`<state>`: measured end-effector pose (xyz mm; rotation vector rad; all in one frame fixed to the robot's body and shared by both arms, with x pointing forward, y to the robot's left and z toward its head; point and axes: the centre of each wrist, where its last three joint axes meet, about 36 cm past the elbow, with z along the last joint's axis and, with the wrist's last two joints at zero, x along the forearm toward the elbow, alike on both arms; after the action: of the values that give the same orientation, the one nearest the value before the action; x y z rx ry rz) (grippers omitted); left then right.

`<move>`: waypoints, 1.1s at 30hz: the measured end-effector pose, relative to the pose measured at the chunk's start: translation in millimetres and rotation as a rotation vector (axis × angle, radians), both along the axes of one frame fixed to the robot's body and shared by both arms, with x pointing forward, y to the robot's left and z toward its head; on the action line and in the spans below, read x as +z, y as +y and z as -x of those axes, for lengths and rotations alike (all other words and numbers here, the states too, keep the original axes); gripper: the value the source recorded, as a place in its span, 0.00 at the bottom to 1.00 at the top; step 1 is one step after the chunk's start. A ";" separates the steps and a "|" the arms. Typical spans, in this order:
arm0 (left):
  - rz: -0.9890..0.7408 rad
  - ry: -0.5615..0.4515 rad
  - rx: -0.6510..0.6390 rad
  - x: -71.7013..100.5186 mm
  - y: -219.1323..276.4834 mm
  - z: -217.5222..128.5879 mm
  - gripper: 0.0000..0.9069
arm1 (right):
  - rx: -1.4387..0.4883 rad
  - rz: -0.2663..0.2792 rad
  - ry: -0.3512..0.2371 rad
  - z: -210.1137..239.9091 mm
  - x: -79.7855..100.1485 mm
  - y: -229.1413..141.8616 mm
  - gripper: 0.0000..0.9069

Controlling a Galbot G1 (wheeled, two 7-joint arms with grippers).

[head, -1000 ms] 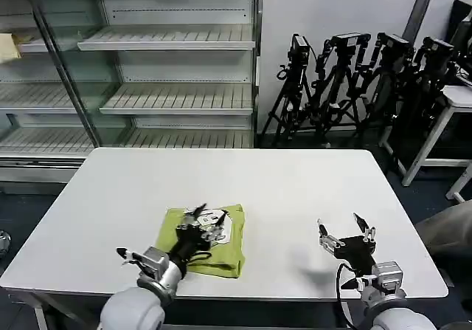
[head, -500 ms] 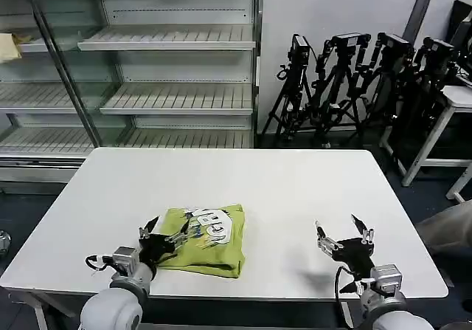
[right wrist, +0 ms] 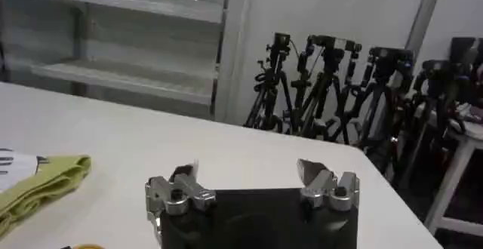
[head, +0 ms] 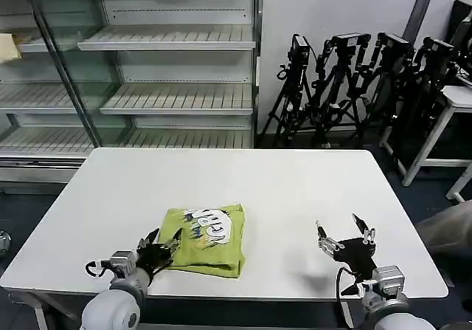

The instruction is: Fold and organize the clothes.

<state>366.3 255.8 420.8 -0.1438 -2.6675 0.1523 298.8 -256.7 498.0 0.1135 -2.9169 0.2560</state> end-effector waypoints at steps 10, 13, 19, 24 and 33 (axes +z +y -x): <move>0.141 0.026 0.007 -1.6 5.7 0.3 0.02 | -0.004 0.000 -0.001 0.3 0.2 -0.9 1.00; 0.173 0.029 0.014 -1.5 6.4 -0.8 0.02 | -0.004 -0.001 -0.002 0.3 0.1 -0.7 1.00; 0.213 0.017 0.018 4.9 11.5 -3.5 0.01 | -0.003 -0.002 -0.002 0.3 -0.5 -0.2 1.00; 0.221 -0.022 0.019 19.3 23.8 -8.2 0.01 | -0.001 0.001 -0.005 0.0 -0.2 -0.6 1.00; 0.084 -0.096 0.076 52.4 98.5 -15.3 0.01 | 0.003 -0.001 -0.015 -1.1 -0.3 -0.5 1.00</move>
<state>381.6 354.3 473.2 -0.0784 -2.7648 0.2890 299.9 -257.2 497.7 0.1170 -2.9322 0.2567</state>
